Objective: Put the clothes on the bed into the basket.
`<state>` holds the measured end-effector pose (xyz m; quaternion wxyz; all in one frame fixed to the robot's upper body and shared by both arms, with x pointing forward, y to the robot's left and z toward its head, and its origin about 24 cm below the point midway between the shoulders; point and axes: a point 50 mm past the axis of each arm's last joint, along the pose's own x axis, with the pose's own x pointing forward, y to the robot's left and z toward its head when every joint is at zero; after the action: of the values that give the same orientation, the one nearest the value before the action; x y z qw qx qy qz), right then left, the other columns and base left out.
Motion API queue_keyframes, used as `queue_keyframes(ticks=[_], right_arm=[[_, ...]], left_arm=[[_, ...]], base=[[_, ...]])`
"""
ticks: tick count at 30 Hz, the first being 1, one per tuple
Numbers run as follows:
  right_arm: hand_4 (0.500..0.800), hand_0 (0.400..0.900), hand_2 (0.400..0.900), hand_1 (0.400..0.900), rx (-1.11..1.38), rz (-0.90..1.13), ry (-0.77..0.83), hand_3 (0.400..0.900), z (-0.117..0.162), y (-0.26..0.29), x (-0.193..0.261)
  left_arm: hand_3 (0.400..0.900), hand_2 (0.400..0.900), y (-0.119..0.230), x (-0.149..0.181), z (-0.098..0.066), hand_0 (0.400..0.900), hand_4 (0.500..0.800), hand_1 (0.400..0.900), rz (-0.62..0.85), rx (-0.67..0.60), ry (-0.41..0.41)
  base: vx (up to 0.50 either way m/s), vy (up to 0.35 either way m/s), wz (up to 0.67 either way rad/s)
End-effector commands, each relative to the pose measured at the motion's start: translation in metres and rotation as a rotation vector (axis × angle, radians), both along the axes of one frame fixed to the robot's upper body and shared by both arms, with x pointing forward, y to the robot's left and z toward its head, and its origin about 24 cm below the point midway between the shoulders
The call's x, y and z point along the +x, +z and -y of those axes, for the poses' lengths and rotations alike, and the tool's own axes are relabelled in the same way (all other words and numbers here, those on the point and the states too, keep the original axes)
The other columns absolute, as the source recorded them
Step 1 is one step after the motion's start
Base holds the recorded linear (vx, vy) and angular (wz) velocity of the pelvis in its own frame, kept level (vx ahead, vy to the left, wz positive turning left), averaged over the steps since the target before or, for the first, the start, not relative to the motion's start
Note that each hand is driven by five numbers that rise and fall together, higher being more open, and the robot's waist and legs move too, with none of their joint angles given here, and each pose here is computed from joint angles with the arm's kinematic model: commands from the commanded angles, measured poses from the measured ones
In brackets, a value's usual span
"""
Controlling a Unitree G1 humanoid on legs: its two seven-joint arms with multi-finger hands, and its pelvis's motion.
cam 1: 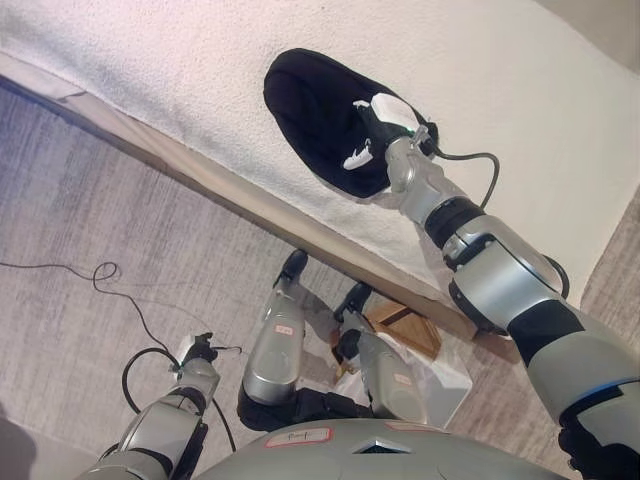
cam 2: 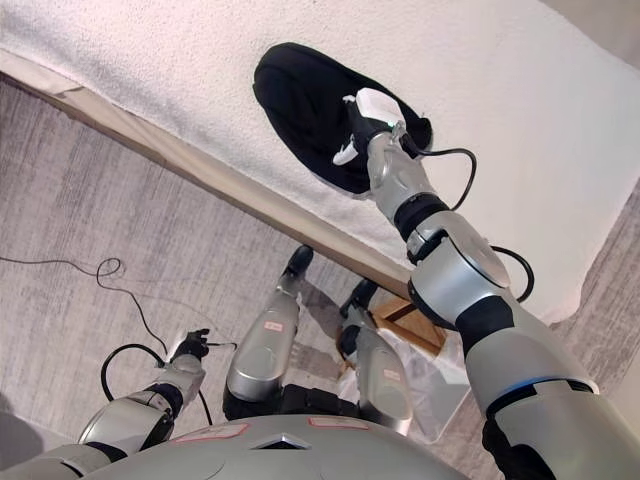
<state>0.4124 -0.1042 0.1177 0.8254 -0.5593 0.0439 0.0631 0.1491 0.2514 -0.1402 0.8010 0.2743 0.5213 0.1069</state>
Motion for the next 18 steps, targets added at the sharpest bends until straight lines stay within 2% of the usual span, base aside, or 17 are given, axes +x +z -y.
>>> queue_keyframes(ticks=[1, 3, 10, 16, 18], right_arm=[[0.8, 0.9, 0.9, 0.9, -0.032, 0.186, -0.088, 0.9, 0.022, 0.059, 0.016], [0.8, 0.9, 0.9, 0.9, -0.041, 0.202, -0.105, 0.9, 0.028, 0.067, 0.017], [0.8, 0.9, 0.9, 0.9, -0.094, 0.243, -0.255, 0.9, 0.083, 0.096, 0.018], [0.8, 0.9, 0.9, 0.9, -0.103, 0.24, -0.333, 0.9, 0.114, 0.111, 0.015], [0.5, 0.4, 0.4, 0.4, -0.059, 0.246, -0.334, 0.4, 0.118, 0.117, 0.014]], left_arm=[[0.9, 0.9, 0.0, -0.026, -0.026, 0.9, 0.8, 0.9, -0.068, 0.099, 0.048], [0.9, 0.9, 0.001, -0.023, -0.025, 0.9, 0.8, 0.9, -0.055, 0.096, 0.046], [0.9, 0.9, 0.004, -0.003, -0.012, 0.9, 0.8, 0.9, 0.035, 0.026, 0.042], [0.9, 0.9, 0.006, 0.006, -0.005, 0.9, 0.8, 0.9, 0.084, -0.028, 0.052], [0.9, 0.9, 0.006, 0.006, -0.005, 0.9, 0.8, 0.9, 0.085, -0.034, 0.061]], base=[[-0.042, 0.015, 0.23], [-0.063, 0.029, 0.24], [-0.022, 0.017, 0.25], [-0.018, 0.007, 0.14], [-0.01, -0.001, 0.11]])
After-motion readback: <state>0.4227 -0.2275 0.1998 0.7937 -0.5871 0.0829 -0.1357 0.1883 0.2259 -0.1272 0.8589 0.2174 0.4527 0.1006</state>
